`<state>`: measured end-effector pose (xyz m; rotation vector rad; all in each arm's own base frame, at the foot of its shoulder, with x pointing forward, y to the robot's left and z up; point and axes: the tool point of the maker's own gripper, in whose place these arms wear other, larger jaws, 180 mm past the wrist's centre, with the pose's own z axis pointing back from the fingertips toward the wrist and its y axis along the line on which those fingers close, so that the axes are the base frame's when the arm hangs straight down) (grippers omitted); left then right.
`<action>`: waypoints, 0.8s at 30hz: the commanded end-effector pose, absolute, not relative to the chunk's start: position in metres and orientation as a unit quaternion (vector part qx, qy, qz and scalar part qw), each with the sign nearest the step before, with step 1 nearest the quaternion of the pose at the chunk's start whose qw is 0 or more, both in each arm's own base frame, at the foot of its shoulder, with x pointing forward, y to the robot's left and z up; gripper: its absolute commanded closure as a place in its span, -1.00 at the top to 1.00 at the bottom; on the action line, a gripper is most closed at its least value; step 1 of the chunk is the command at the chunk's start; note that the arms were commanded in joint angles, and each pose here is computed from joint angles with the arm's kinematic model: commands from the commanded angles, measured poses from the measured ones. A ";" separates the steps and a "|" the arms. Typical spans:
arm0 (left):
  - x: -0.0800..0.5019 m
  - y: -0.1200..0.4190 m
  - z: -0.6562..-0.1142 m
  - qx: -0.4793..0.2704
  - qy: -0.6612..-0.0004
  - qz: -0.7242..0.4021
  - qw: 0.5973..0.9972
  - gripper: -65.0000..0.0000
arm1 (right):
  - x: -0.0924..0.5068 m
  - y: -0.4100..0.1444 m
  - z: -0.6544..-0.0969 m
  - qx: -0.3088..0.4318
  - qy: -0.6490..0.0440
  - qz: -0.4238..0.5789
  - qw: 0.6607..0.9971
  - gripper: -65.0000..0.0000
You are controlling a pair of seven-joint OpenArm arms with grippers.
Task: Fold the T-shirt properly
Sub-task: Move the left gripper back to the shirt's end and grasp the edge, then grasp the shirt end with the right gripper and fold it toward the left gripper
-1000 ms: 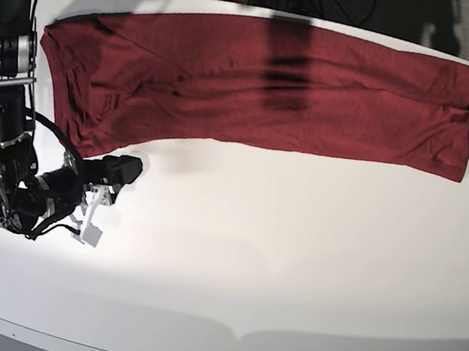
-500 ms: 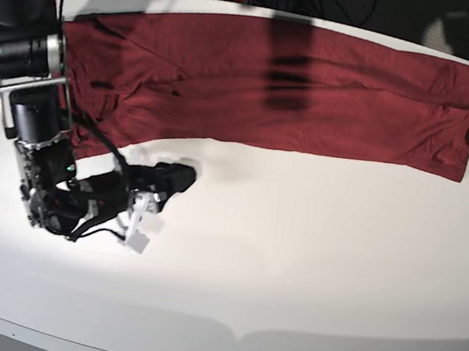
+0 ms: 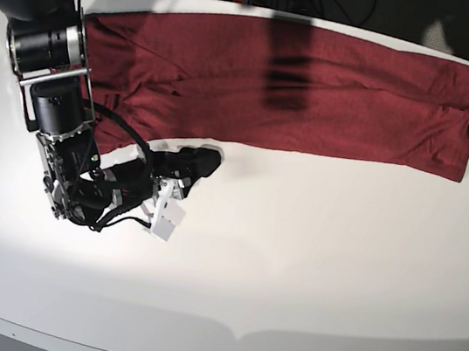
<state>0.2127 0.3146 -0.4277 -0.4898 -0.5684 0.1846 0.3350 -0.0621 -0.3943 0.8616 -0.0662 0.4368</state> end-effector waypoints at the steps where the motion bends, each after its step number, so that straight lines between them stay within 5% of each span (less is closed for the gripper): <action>1: 0.217 0.319 -0.418 -0.243 -0.284 0.083 0.924 -0.20 | 0.352 -0.061 -0.376 0.419 -0.059 0.218 0.879 -0.17; 12: 0.229 0.308 -0.400 -0.298 -0.316 0.111 0.894 -0.20 | 0.352 -0.061 -0.376 0.419 -0.059 0.218 0.880 -0.17; 24: 0.220 0.279 -0.433 -0.287 -0.284 0.103 0.909 -0.20 | 0.352 -0.061 -0.376 0.419 -0.059 0.218 0.880 -0.17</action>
